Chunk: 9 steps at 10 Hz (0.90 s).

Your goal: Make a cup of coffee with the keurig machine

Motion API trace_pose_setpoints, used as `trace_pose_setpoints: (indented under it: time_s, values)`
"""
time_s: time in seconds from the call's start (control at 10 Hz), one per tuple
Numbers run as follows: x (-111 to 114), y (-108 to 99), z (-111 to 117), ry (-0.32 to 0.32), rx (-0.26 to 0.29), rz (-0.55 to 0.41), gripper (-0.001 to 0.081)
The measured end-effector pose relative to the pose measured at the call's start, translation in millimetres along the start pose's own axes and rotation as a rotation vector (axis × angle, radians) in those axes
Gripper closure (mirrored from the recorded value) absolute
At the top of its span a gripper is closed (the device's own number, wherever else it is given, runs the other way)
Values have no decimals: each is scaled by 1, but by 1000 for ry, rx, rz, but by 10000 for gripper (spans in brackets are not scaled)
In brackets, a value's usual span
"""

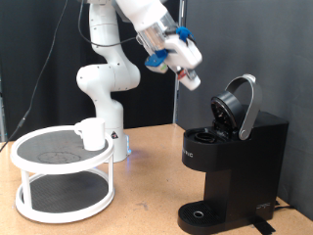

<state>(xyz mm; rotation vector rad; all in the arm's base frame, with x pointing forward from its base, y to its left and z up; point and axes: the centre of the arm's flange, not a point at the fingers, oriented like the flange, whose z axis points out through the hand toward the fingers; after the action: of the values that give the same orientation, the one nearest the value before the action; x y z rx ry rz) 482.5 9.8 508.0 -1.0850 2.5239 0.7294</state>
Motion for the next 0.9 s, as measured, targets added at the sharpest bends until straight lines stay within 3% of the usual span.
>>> trace_pose_setpoints:
  time_s: [0.9]
  values:
    - [-2, -31, 78, 93, 44, 28, 418]
